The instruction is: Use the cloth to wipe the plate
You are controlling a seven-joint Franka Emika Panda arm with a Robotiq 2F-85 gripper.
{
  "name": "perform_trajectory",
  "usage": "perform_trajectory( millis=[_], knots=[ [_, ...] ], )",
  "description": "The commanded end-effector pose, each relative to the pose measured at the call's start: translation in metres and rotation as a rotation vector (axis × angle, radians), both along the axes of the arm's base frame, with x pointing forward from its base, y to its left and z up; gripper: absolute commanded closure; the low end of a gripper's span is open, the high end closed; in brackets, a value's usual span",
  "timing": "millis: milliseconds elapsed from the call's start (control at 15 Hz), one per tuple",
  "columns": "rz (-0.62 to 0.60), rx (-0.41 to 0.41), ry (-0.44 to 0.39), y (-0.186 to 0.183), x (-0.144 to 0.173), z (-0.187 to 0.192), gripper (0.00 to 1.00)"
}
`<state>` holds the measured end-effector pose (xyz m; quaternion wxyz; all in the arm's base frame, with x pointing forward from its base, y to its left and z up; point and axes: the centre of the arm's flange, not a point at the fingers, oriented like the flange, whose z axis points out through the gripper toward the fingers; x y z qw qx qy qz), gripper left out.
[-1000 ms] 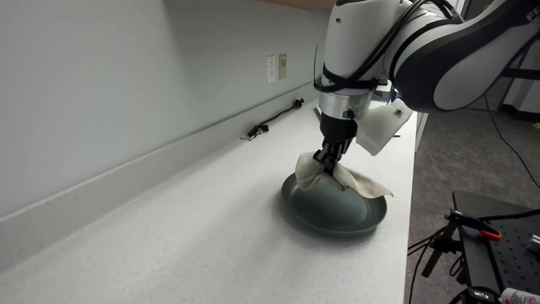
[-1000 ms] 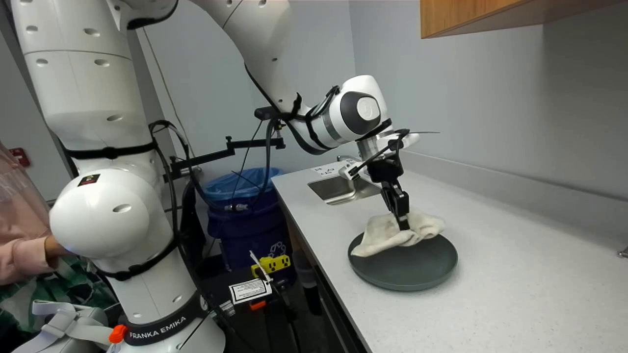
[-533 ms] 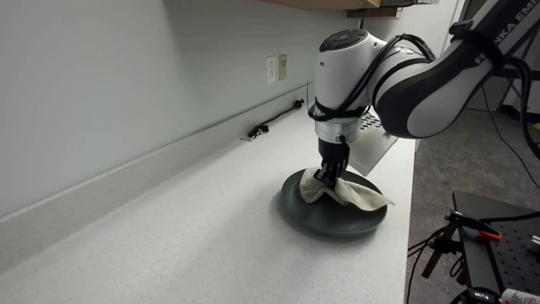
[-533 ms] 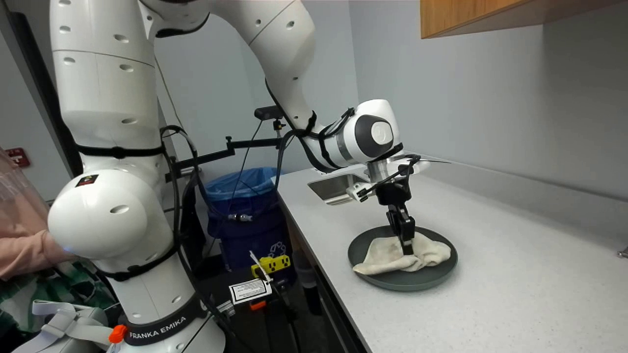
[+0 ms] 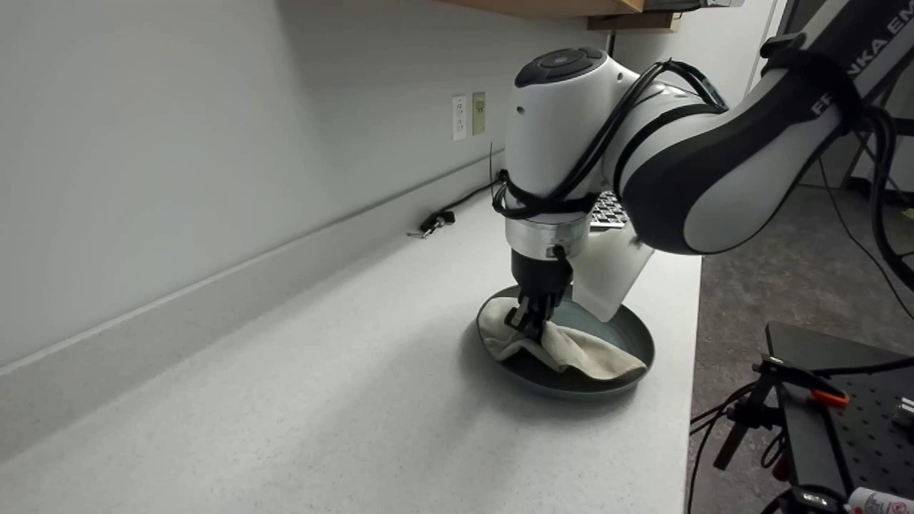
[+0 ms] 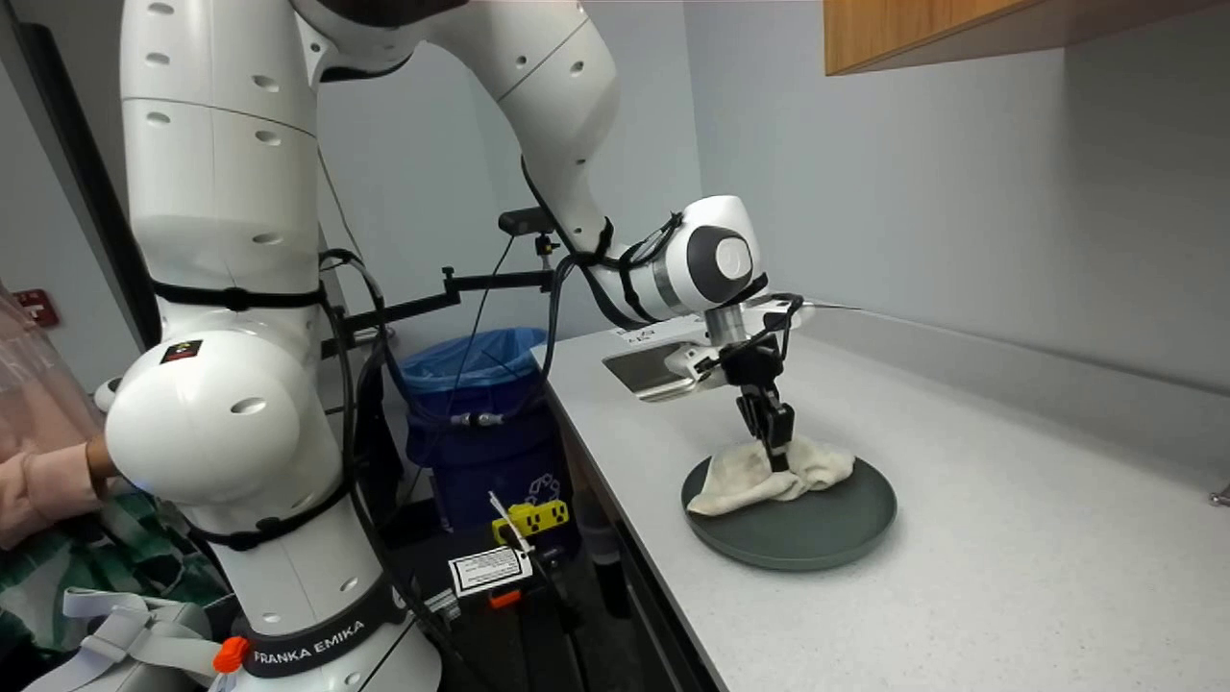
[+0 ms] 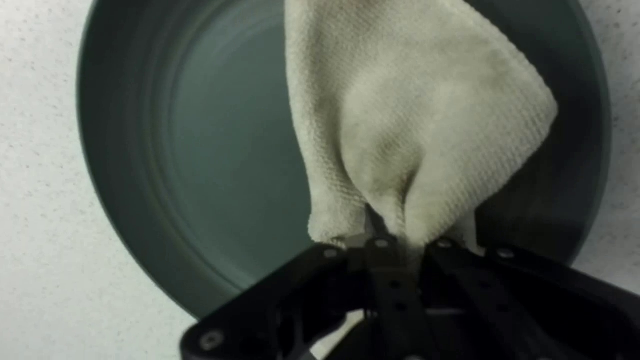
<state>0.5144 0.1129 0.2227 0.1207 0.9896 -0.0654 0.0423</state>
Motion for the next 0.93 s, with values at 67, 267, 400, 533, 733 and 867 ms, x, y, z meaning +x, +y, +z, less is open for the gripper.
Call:
perform_trajectory(
  millis=[67, 267, 400, 533, 733, 867],
  knots=[
    [0.037, 0.0, 0.052, -0.004, -0.014, -0.007, 0.97],
    [-0.043, -0.08, 0.06, -0.033, -0.02, -0.021, 0.97],
    [-0.1, -0.138, 0.039, -0.054, -0.023, -0.02, 0.97],
    [-0.164, -0.199, -0.001, -0.073, -0.023, -0.017, 0.97],
    [-0.241, -0.257, -0.057, -0.087, -0.021, -0.013, 0.97],
    [-0.284, -0.306, -0.082, -0.092, -0.021, -0.011, 0.97]
  ],
)
